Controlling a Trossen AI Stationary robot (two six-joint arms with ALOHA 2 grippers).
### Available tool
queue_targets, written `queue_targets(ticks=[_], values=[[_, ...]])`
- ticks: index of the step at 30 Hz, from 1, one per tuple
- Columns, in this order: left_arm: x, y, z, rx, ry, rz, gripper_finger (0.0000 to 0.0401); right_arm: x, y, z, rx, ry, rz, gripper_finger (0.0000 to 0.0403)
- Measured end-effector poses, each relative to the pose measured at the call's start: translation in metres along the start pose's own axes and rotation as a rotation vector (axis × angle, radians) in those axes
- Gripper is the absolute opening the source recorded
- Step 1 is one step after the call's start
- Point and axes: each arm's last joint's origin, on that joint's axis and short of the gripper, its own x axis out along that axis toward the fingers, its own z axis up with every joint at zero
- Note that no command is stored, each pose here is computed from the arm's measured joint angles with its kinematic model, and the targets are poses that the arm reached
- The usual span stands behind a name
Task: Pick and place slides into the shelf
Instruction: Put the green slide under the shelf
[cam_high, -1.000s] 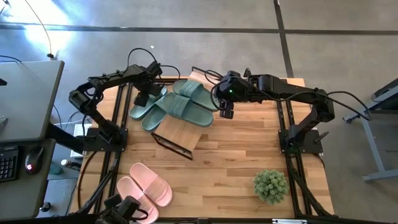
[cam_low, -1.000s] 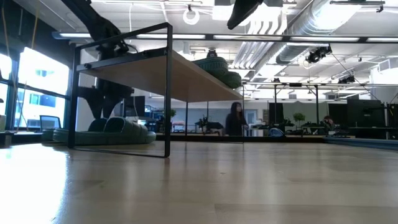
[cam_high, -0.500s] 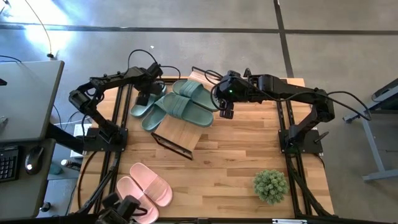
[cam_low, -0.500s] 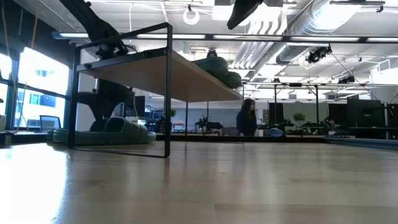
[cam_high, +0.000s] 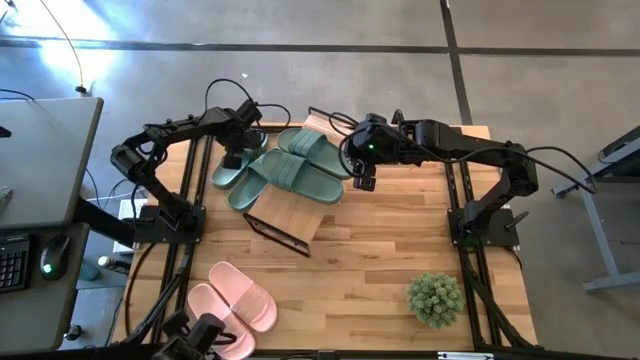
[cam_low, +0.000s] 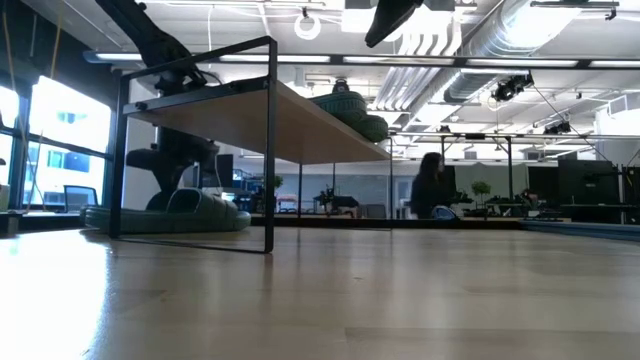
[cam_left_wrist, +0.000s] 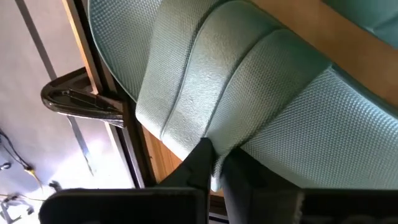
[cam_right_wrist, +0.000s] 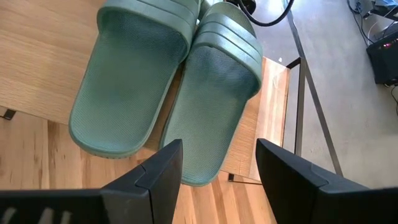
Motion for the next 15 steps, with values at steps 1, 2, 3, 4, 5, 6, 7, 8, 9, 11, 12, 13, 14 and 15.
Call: queue_targets(ticks=[1,2,3,4,5,6,7,8,9,11,12,13,14,15], values=[[-0.001,0.0,0.0,-0.013,-0.001,0.0,0.0007,0.0,0.0,0.0,0.0,0.0,0.0,0.0195],[-0.002,0.0,-0.001,-0.027,-0.009,0.001,0.0006,0.0,0.0,0.0,0.0,0.0,0.0,0.0195],[-0.004,0.0,-0.001,-0.039,-0.017,0.001,0.0007,0.0,0.0,0.0,0.0,0.0,0.0,0.0195],[-0.005,0.0,-0.002,-0.048,-0.024,0.002,0.0008,0.0,0.0,0.0,0.0,0.0,0.0,0.0195],[-0.007,0.0,-0.003,-0.057,-0.029,0.005,0.0007,0.0,0.0,0.0,-0.004,0.0,0.0,0.0195],[-0.01,0.0,-0.004,-0.068,-0.035,0.01,0.0005,0.0,0.0,0.0,-0.01,0.0,0.0,0.0195],[-0.013,-0.001,-0.004,-0.078,-0.048,0.01,0.0004,0.0,0.0,0.0,-0.015,0.0,-0.001,0.0195],[-0.016,-0.001,-0.006,-0.086,-0.062,0.013,0.0004,0.0,0.0,0.0,-0.016,0.0,-0.002,0.0195],[-0.019,-0.001,-0.007,-0.096,-0.068,0.02,0.0004,0.0,0.0,0.0,-0.018,0.0,-0.004,0.0195],[-0.026,-0.002,-0.011,-0.11,-0.074,0.029,0.0003,0.0,0.0,0.0,-0.018,-0.002,-0.009,0.0195],[-0.03,-0.003,-0.013,-0.115,-0.077,0.033,0.0003,0.0,0.0,0.001,-0.021,-0.006,-0.011,0.0195],[-0.034,-0.004,-0.015,-0.119,-0.083,0.04,0.0003,0.0,0.0,0.001,-0.024,-0.011,-0.012,0.0195],[-0.038,-0.005,-0.017,-0.126,-0.088,0.048,0.0002,0.0,-0.001,0.002,-0.029,-0.017,-0.013,0.0195],[-0.043,-0.006,-0.02,-0.134,-0.091,0.059,0.0002,0.0,-0.001,0.003,-0.032,-0.024,-0.013,0.0195]])
